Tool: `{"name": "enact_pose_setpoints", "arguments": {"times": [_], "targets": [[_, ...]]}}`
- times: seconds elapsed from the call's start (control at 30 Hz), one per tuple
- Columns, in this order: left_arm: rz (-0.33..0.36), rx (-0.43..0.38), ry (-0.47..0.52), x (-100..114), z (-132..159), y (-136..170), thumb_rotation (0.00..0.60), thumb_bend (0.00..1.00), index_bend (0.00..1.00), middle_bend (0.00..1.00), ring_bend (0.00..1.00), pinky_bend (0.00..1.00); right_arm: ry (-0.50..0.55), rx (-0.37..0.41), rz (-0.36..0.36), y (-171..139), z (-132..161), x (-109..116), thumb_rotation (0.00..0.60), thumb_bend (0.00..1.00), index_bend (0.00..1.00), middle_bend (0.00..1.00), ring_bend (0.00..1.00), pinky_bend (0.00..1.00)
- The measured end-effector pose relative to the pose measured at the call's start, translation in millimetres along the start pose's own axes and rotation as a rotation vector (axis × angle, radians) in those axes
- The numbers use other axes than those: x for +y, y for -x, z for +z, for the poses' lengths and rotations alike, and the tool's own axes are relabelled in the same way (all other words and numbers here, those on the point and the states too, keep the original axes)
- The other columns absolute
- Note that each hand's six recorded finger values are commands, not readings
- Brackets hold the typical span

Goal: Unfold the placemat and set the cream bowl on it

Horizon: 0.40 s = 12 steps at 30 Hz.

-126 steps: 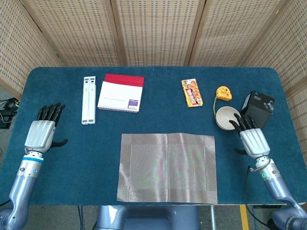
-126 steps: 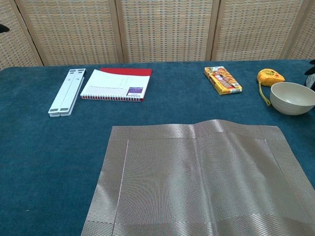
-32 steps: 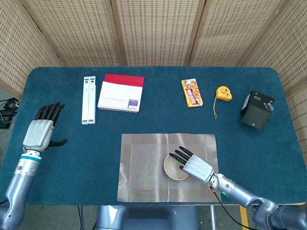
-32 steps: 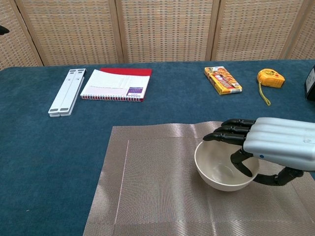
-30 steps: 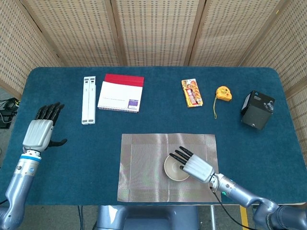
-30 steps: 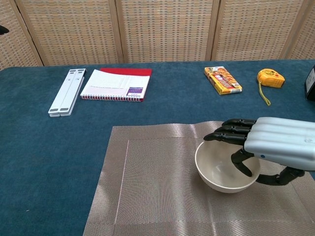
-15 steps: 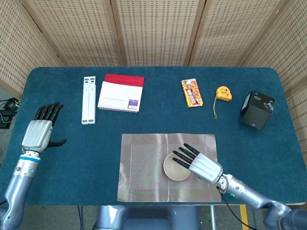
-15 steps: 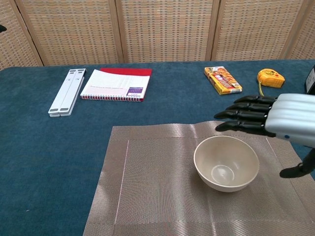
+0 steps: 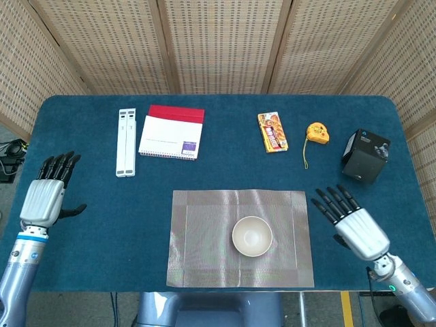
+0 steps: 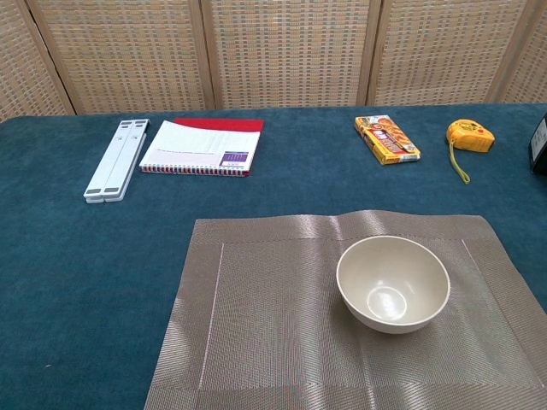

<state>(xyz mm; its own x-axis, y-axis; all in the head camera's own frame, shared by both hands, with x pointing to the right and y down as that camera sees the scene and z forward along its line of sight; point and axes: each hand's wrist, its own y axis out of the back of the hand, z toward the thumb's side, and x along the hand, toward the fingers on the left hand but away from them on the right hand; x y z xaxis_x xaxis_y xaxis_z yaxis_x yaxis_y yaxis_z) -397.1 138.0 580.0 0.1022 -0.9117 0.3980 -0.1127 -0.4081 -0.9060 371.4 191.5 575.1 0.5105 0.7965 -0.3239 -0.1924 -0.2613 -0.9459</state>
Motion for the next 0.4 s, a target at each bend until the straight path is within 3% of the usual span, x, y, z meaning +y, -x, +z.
{"name": "enact_pose_setpoints", "arguments": {"times": [0.23,0.4], "targets": [[0.044,-0.002,-0.029,-2,-18,33,0.600,0.00,0.00,0.00,0.00,0.00,0.154,-0.320,-0.071,-31,-41,-2,0.600,0.00,0.00,0.00,0.00,0.00],[0.057,0.004,-0.036,-3,-31,53,0.600,0.00,0.00,0.00,0.00,0.00,0.247,-0.473,-0.066,-51,-49,-12,0.600,0.00,0.00,0.00,0.00,0.00]]}}
